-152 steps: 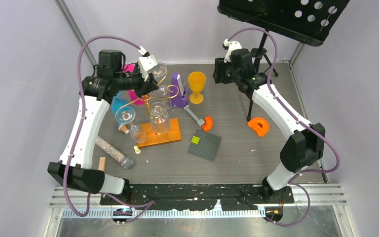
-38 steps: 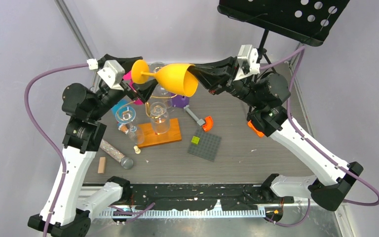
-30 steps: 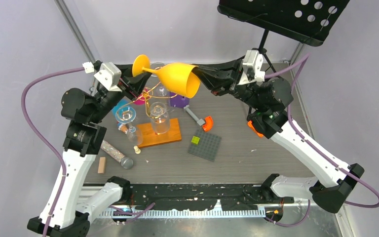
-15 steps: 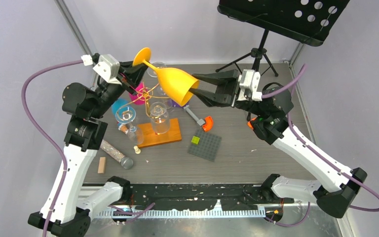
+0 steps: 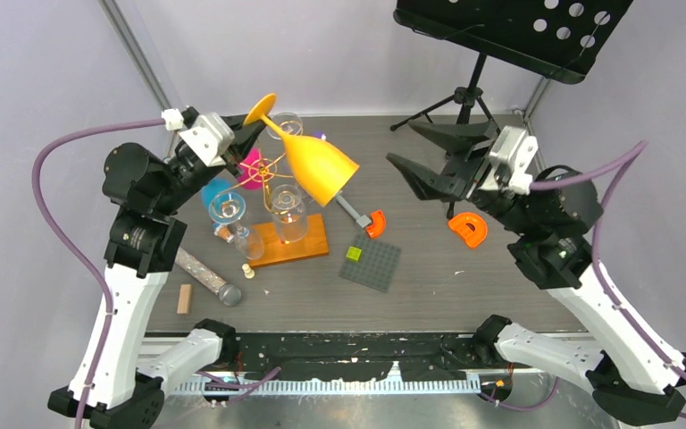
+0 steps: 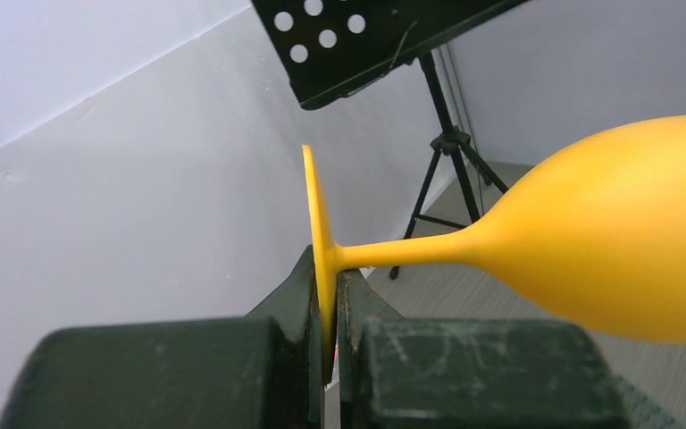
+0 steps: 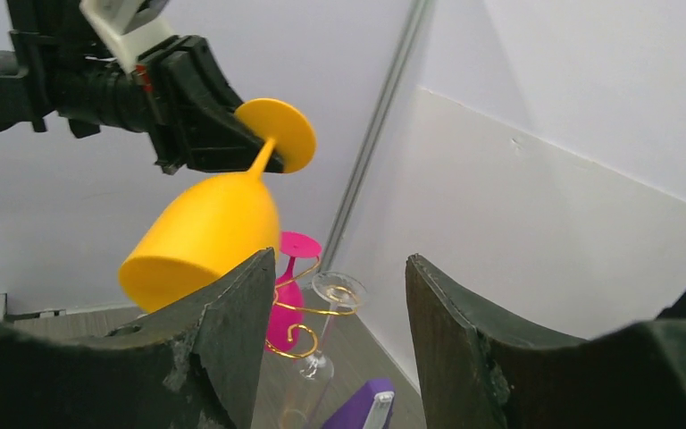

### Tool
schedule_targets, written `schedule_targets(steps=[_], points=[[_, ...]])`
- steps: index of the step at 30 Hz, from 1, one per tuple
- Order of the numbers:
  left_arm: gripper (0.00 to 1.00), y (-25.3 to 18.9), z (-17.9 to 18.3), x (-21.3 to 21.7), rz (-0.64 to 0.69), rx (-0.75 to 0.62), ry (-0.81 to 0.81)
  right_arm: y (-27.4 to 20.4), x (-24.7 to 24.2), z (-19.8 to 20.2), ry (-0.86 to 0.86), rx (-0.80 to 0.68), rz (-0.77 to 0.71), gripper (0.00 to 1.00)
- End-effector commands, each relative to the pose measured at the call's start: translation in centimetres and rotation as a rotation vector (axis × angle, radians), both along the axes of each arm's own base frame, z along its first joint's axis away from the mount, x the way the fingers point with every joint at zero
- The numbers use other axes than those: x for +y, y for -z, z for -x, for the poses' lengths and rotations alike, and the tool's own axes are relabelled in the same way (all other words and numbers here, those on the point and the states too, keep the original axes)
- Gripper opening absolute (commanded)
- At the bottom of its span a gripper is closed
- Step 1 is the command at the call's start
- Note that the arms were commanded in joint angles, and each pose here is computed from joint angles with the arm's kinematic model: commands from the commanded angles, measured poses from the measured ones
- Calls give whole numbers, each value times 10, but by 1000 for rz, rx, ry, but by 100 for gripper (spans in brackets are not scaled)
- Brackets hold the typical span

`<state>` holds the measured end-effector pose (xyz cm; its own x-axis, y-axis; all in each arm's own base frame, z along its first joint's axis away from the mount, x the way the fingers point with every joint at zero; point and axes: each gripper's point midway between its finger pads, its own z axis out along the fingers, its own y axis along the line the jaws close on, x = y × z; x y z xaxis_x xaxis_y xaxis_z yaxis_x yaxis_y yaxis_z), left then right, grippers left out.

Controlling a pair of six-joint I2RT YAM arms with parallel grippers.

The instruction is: Place the wine glass upside down on the wine glass rack

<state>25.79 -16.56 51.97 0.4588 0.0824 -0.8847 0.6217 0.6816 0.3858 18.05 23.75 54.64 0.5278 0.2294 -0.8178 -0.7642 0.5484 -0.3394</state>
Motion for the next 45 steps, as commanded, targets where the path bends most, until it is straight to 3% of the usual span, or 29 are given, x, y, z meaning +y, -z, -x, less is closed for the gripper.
schedule_targets(steps=[1, 7, 11, 16, 32, 39, 45], points=[[0, 0, 23, -15, -185, -115, 94, 5, -12, -19, 65, 248, 35, 62], [0, 17, 34, -47, -382, -188, 118, 16, 33, 8, -299, 499, 175, 63], [0, 14, 39, -65, -397, -214, 162, 26, 50, 21, -461, 585, 206, 63], [0, 4, 40, -77, -387, -266, 173, 52, 61, 10, -476, 680, 221, 64], [0, 17, 40, -107, -497, -316, 202, 75, 79, 1, -551, 757, 218, 61], [0, 15, 39, -108, -503, -327, 192, 85, 83, -4, -557, 785, 232, 44], [0, 14, 38, -105, -504, -335, 167, 89, 84, -11, -528, 783, 227, 15]])
